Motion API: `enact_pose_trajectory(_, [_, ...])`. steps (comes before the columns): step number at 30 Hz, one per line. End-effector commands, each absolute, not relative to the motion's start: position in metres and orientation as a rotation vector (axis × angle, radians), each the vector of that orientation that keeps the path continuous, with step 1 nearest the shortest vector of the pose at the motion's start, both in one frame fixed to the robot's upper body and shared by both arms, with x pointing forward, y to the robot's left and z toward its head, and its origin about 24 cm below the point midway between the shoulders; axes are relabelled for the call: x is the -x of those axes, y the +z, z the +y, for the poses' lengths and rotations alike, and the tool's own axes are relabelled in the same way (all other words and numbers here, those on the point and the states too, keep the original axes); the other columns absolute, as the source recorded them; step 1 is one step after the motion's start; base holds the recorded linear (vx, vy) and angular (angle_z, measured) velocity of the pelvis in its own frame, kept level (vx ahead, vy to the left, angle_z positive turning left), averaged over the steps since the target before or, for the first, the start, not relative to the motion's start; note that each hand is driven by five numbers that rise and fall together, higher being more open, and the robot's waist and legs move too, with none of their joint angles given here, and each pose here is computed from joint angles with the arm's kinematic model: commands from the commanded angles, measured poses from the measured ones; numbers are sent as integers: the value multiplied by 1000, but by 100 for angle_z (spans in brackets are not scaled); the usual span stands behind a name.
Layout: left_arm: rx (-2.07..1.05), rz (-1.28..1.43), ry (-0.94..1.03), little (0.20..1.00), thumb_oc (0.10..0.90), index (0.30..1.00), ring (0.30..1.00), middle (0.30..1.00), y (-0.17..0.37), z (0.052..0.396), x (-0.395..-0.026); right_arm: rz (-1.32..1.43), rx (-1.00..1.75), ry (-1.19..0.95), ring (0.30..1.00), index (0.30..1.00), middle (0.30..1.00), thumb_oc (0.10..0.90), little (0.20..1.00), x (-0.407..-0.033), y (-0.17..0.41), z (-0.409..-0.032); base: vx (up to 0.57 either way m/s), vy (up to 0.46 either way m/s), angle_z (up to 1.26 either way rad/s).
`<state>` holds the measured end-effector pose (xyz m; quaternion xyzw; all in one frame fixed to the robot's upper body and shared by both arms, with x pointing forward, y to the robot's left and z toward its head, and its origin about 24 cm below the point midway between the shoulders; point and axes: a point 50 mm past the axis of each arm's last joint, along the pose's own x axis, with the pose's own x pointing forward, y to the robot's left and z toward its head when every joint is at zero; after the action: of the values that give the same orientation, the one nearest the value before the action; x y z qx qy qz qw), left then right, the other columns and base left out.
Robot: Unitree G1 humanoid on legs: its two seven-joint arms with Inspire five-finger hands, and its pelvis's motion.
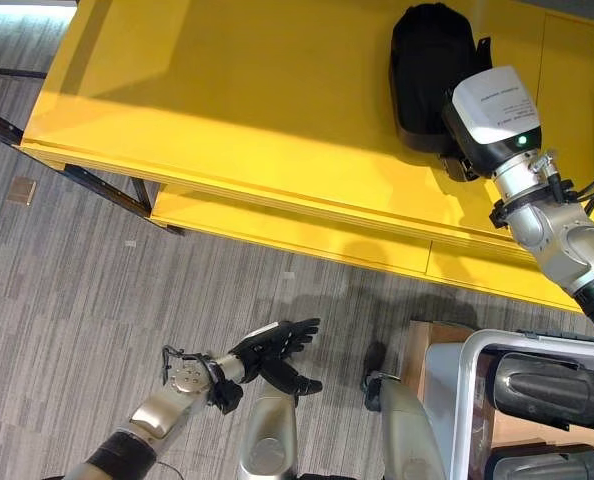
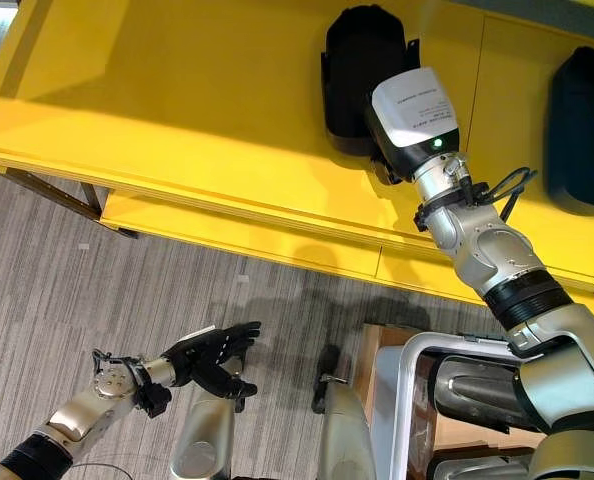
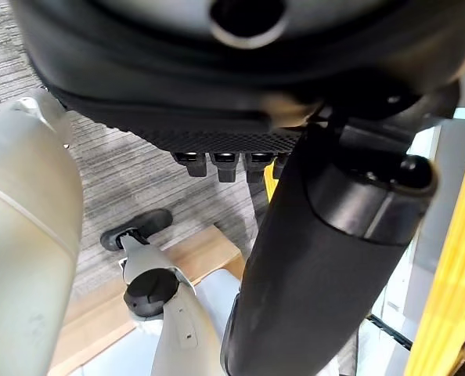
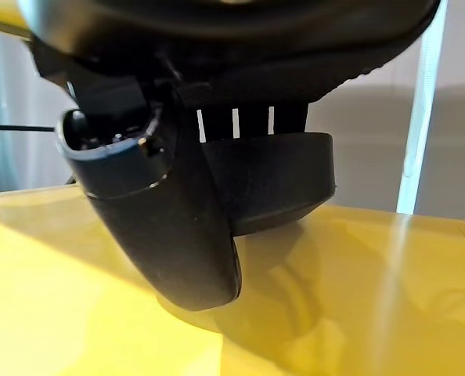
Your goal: Move parts from the plastic box to the shelf.
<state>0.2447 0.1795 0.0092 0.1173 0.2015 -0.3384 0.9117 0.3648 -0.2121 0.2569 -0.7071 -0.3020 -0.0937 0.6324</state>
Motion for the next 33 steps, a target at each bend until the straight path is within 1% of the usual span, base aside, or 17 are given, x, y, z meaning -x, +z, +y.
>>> enact_pose_trajectory(1, [-172,262,-746,1000,900,1000,1000,1000,33,161,-246,-668,1565,-416,300,300,300,400,300,-364,310,-233,-10,21,-4])
enact_pose_trajectory(6, [-166,273,-770,1000,900,1000,1000,1000,31,155,-245,-612,1512,-488,300,300,300,400,300,-366,311,-245,13,10,2])
enact_pose_trajectory(17, [-166,277,-766,1000,900,1000,1000,1000,30,154,-246,-580,1562,-524,300,300,300,400,300,-367,312,-253,2,2,0])
enact_pose_trajectory(22, [-164,276,-765,1000,900,1000,1000,1000,29,155,-244,-502,1554,-571,300,300,300,400,300,-368,306,-262,0,0,0])
enact_pose_trajectory(26, [-154,273,-758,1000,900,1000,1000,1000,29,154,-244,-461,1517,-570,300,300,300,400,300,-369,299,-263,0,0,0])
enact_pose_trajectory(33, [-144,271,-744,1000,900,1000,1000,1000,27,151,-245,-381,1467,-527,300,300,300,400,300,-372,280,-255,-1,8,-1])
